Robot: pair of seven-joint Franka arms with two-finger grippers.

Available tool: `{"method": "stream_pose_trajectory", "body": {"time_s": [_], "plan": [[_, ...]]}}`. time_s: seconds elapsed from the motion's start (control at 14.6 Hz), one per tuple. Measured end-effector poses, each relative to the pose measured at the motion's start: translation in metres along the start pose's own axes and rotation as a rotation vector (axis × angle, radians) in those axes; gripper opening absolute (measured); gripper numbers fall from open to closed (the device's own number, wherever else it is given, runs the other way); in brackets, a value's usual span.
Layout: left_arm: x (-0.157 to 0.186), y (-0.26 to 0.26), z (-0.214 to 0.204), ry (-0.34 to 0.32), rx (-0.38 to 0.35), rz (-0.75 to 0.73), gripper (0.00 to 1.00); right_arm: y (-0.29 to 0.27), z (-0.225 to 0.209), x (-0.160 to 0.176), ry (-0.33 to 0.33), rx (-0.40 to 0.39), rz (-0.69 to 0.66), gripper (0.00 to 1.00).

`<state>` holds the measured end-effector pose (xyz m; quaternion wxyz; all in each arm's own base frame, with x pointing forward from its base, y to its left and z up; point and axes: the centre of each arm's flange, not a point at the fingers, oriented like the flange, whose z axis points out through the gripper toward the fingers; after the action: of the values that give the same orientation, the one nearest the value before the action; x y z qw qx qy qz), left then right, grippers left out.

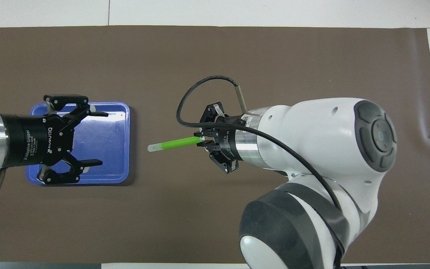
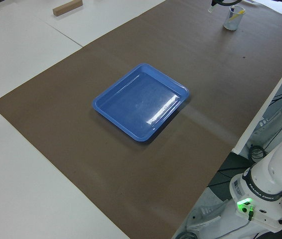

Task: Right arm passes pens to left for tray arrangement
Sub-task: 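Carry the green pen toward the left gripper while the left gripper approaches, then close the left gripper on the green pen and open the right gripper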

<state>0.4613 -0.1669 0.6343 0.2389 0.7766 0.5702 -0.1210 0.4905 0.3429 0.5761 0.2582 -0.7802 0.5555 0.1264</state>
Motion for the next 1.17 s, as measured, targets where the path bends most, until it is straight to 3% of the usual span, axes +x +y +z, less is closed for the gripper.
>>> {"method": "stream_pose_trajectory", "body": {"time_s": [0.27, 0.48, 1.17], "plan": [[-0.045, -0.004, 0.029, 0.086, 0.014, -0.099, 1.0, 0.004, 0.012, -0.019, -0.022, -0.024, 0.013, 0.18], [-0.057, -0.01, 0.046, 0.147, 0.029, -0.178, 1.0, 0.009, 0.017, -0.033, -0.03, -0.037, 0.009, 0.18], [-0.056, -0.022, 0.083, 0.19, 0.096, -0.289, 0.96, 0.01, 0.017, -0.038, -0.046, -0.038, 0.012, 0.18]]}}
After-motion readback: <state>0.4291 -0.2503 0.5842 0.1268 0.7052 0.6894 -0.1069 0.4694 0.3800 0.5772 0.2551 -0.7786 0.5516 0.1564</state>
